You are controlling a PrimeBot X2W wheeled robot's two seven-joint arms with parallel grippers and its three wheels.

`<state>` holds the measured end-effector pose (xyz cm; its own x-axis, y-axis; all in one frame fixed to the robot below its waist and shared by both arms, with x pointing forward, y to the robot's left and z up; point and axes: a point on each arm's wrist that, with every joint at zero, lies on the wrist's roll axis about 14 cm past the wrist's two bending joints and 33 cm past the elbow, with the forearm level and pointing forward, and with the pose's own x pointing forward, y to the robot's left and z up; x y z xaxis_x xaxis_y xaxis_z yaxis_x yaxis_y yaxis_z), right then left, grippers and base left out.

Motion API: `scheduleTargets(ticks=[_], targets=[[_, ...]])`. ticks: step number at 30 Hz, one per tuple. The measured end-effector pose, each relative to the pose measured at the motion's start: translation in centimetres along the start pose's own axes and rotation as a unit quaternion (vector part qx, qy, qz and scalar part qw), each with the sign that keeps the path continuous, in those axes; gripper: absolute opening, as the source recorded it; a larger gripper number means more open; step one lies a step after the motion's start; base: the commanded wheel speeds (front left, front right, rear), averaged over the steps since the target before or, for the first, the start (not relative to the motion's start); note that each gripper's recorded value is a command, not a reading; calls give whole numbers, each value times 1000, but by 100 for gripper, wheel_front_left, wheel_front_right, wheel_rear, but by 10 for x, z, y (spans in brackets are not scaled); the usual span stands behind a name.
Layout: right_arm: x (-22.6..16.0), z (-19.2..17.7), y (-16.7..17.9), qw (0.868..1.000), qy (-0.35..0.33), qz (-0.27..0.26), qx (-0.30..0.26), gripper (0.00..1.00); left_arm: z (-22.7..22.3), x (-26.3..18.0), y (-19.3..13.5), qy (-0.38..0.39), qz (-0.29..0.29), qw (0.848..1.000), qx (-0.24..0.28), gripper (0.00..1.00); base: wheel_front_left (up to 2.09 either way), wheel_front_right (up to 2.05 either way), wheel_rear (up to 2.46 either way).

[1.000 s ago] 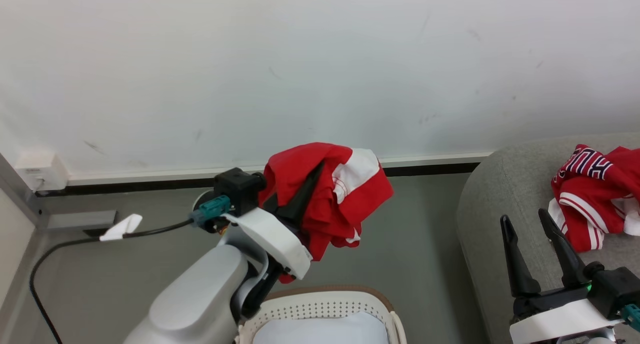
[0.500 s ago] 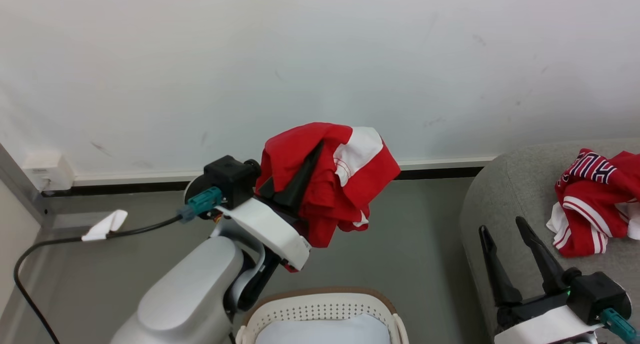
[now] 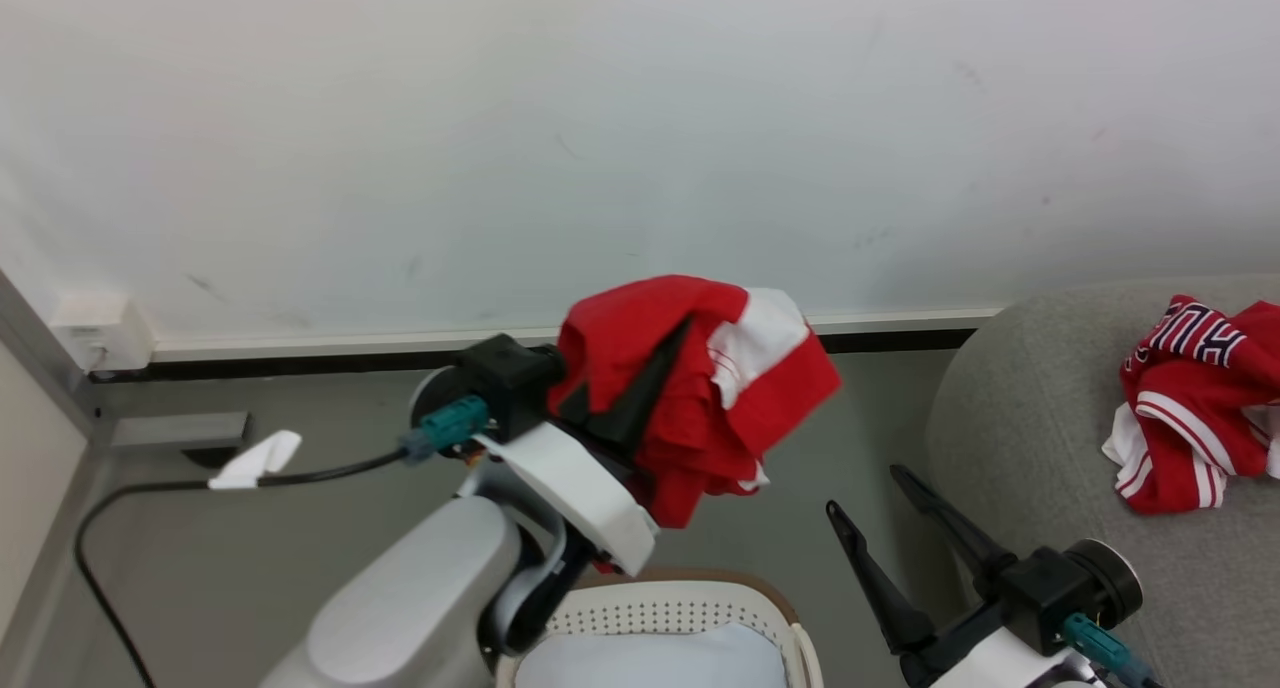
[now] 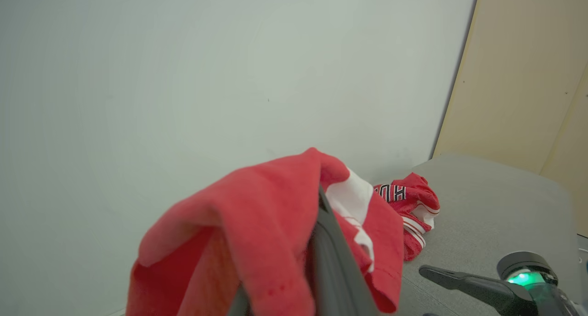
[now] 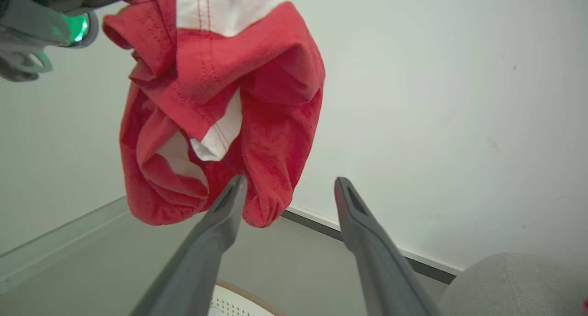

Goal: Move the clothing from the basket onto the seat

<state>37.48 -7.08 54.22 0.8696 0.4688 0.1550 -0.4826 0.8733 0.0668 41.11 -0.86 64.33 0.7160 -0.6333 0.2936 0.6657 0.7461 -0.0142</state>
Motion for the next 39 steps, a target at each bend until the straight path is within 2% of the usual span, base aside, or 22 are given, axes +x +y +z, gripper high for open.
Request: scheduleTargets(ticks=[9, 16, 26, 27, 28, 33, 39], targets=[[23, -24, 27, 998, 44, 53, -10, 100, -3, -9, -30, 8, -27, 1000, -14, 0, 0, 0, 0], [39, -39, 28, 996, 70, 52, -4, 100, 4, -22, -47, 7, -40, 999, -20, 0, 0, 0, 0], [64, -30, 56, 995, 58, 86, 8, 100, 7, -45, -51, 17, -30, 999, -32, 0, 0, 0, 0], [66, -26, 59, 995, 52, 89, 11, 38, 6, -47, -50, 20, -27, 999, -32, 0, 0, 0, 0], [68, -23, 62, 995, 47, 92, 13, 0, 5, -48, -49, 22, -24, 999, -32, 0, 0, 0, 0], [68, -19, 65, 994, 40, 97, 19, 0, 2, -52, -40, 27, -10, 999, -33, 0, 0, 0, 0], [61, -15, 53, 996, 31, 82, 32, 0, -9, -53, -28, 35, 10, 998, -41, 0, 0, 0, 0]])
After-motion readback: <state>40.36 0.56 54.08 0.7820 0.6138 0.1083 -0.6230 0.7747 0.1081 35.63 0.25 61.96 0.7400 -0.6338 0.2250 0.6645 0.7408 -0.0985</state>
